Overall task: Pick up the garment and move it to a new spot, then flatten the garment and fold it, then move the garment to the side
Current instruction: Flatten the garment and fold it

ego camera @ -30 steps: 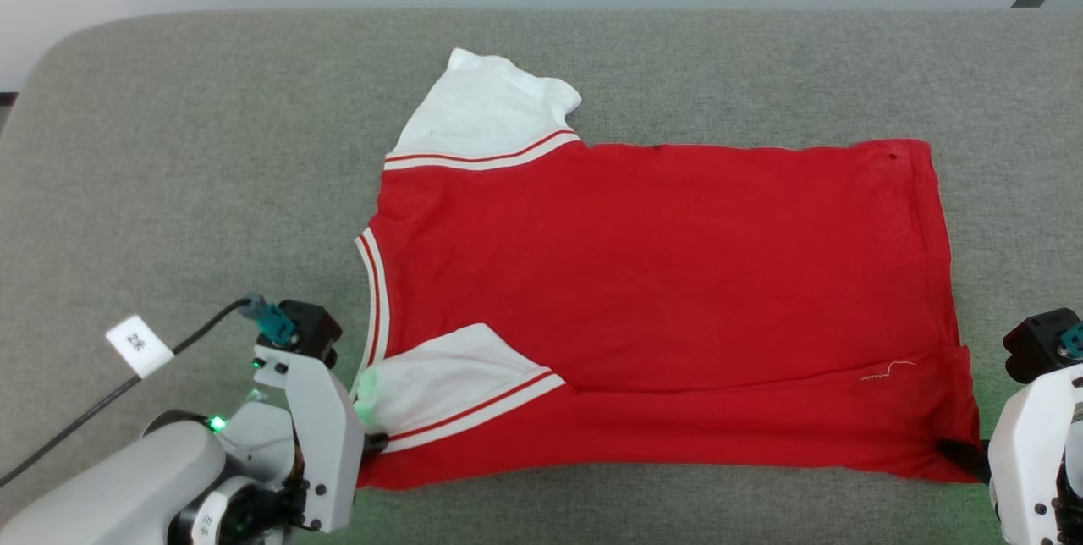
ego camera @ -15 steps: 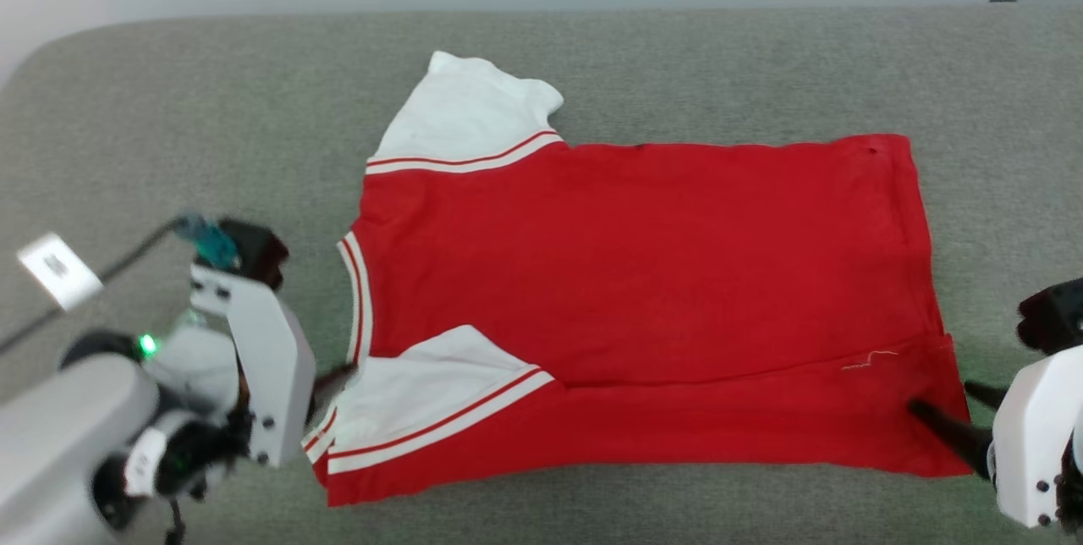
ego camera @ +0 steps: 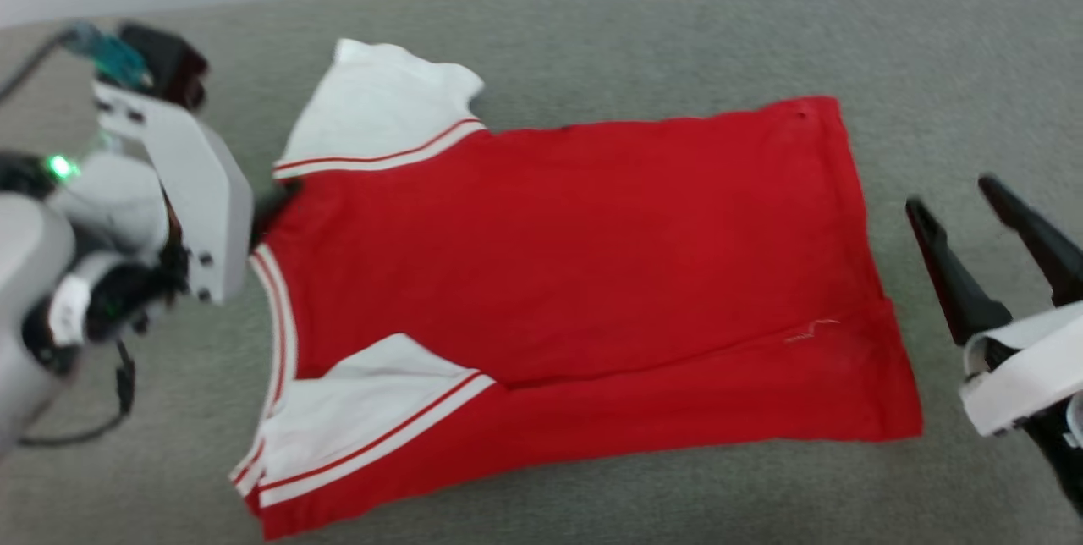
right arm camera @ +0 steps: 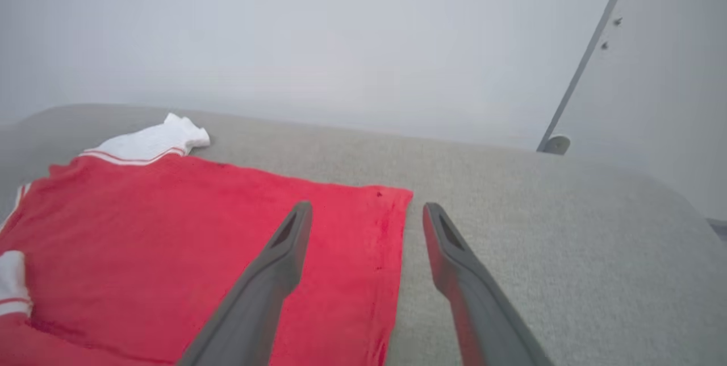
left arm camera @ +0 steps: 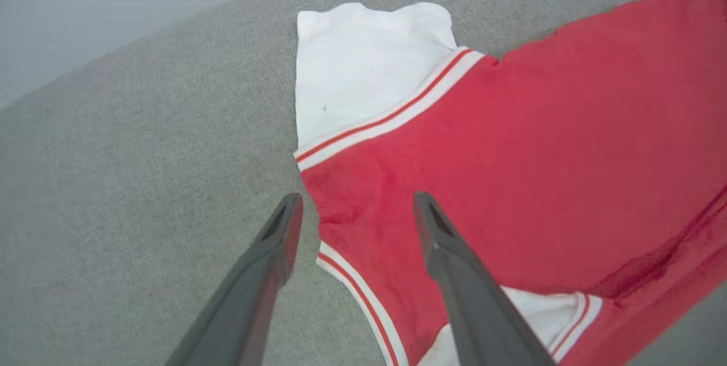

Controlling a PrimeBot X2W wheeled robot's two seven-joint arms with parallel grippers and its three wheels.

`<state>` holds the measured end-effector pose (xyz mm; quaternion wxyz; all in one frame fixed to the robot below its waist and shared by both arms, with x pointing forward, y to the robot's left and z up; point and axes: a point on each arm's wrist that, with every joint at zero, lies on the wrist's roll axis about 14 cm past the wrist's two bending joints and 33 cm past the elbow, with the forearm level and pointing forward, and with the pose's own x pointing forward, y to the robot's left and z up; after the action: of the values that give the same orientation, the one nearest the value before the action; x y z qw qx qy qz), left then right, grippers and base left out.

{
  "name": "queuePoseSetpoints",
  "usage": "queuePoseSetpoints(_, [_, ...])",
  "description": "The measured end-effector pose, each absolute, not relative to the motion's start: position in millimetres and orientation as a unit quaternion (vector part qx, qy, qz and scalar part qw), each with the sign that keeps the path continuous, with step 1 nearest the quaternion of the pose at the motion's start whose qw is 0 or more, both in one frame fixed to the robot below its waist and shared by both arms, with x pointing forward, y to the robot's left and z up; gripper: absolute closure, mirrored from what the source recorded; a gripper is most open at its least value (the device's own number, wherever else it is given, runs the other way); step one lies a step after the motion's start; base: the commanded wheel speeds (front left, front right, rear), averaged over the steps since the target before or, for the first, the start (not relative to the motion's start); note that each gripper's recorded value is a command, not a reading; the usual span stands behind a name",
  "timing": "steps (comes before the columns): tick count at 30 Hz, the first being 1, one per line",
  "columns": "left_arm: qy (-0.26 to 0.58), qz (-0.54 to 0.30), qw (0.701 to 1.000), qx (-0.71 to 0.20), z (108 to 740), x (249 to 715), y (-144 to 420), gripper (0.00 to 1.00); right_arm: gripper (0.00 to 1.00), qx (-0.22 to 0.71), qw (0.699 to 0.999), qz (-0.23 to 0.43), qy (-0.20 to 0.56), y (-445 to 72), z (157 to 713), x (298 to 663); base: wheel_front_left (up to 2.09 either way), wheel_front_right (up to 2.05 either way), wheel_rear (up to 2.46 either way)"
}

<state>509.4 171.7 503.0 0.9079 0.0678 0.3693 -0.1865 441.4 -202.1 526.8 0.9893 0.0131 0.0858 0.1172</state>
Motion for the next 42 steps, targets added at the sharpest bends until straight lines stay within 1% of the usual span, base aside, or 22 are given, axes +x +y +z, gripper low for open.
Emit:
queuePoseSetpoints(4, [0.347, -0.195, 0.914, 0.078, 504.7, 540.7, 162.1, 0.00, 0.00, 0.012, 0.995, 0.095, 0.004, -207.9, 538.1, 445.0, 0.00, 0.00, 0.00])
queuePoseSetpoints(7, [0.326, -0.194, 0.920, 0.096, 504.8, 566.3, 159.0, 0.00, 0.00, 0.027, 0.996, 0.077, -0.027, -211.6, 534.0, 445.7, 0.00, 0.00, 0.00])
queuePoseSetpoints(10, [0.316, -0.194, 0.922, 0.109, 499.1, 589.4, 156.9, 0.00, 0.00, 0.033, 0.996, 0.069, -0.035, -211.7, 524.1, 446.8, 0.00, 0.00, 0.00])
queuePoseSetpoints(13, [0.308, -0.191, 0.925, 0.113, 492.5, 613.3, 154.5, 0.00, 0.00, 0.041, 0.997, 0.059, -0.027, -214.0, 508.4, 447.5, 0.00, 0.00, 0.00])
queuePoseSetpoints(15, [0.318, -0.188, 0.923, 0.112, 482.1, 624.9, 154.1, 0.00, 0.00, 0.042, 0.997, 0.055, -0.014, -215.0, 496.5, 447.7, 0.00, 0.00, 0.00])
queuePoseSetpoints(21, [0.374, -0.184, 0.901, 0.118, 440.1, 645.6, 151.0, 0.00, 0.00, 0.049, 0.998, 0.041, 0.007, -220.8, 474.2, 450.0, 0.00, 0.00, 0.00])
queuePoseSetpoints(27, [0.436, -0.163, 0.879, 0.103, 399.5, 656.5, 152.6, 0.00, 0.00, 0.044, 0.998, 0.030, 0.027, -228.6, 457.6, 448.3, 0.00, 0.00, 0.00])
queuePoseSetpoints(31, [0.461, -0.149, 0.871, 0.084, 386.1, 663.9, 152.0, 0.00, 0.00, 0.041, 0.998, 0.018, 0.046, -236.4, 446.1, 443.5, 0.00, 0.00, 0.00])
queuePoseSetpoints(32, [0.467, -0.146, 0.869, 0.073, 383.2, 664.8, 150.6, 0.17, 0.00, 0.039, 0.998, 0.017, 0.048, -237.8, 444.8, 442.8, 0.00, 0.00, 0.00])
queuePoseSetpoints(33, [0.475, -0.140, 0.867, 0.057, 379.9, 665.0, 149.8, 1.00, 0.00, 0.038, 0.998, 0.015, 0.050, -239.1, 443.7, 442.3, 0.00, 0.00, 0.00])
queuePoseSetpoints(36, [0.505, -0.131, 0.853, 0.035, 373.9, 660.8, 147.6, 1.00, 0.00, 0.035, 0.998, 0.012, 0.053, -242.1, 442.3, 441.6, 0.00, 0.00, 0.00])
queuePoseSetpoints(42, [0.520, -0.124, 0.845, 0.017, 375.2, 654.3, 146.0, 1.00, 0.00, 0.028, 0.998, 0.031, 0.041, -236.7, 453.7, 456.4, 0.00, 0.00, 0.00])
